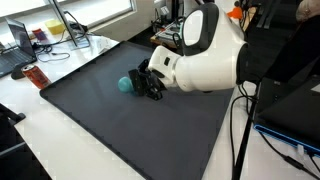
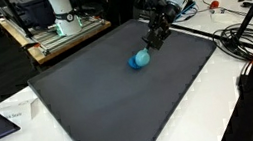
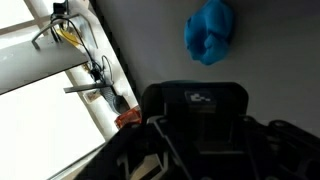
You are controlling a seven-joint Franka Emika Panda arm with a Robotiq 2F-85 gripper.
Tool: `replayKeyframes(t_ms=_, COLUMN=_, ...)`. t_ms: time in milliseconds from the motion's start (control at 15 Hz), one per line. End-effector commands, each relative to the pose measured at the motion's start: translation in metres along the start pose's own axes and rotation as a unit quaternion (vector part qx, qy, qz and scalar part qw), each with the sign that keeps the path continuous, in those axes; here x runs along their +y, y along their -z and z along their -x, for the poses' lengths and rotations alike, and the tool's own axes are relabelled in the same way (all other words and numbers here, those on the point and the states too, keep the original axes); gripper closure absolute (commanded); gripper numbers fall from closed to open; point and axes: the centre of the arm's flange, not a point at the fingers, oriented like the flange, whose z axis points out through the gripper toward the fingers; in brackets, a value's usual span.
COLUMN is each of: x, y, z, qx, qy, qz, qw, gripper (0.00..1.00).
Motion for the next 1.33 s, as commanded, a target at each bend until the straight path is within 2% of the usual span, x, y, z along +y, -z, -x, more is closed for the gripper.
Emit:
replayKeyframes(t_ms=0, x=-0.021, y=0.001, z=-0.004, qx=0.024, qy=0.010, qz=0.032, qw=0.9991, gripper=0.78)
replayKeyframes(t_ms=200, x=-0.032, y=-0.002, z=-0.001, qx=0.025, qy=0.027, qz=0.040, qw=0.9985, gripper=0.78)
replayKeyframes(t_ms=533, x=-0.044, y=0.002, z=0.003, qx=0.011, qy=0.061, qz=0.025, qw=0.9978, gripper=0.78)
replayKeyframes(t_ms=800, x=-0.037, y=0.006, z=-0.003, qx=-0.010, qy=0.075, qz=0.018, qw=0.9970, gripper=0.78)
replayKeyframes(t_ms=1067, x=0.004, y=0.001, z=-0.023, qx=-0.036, qy=0.092, qz=-0.042, qw=0.9942, gripper=0.78)
replayKeyframes(t_ms=1267, x=0.028, y=-0.003, z=-0.037, qx=-0.053, qy=0.121, qz=-0.110, qw=0.9852, gripper=0.78)
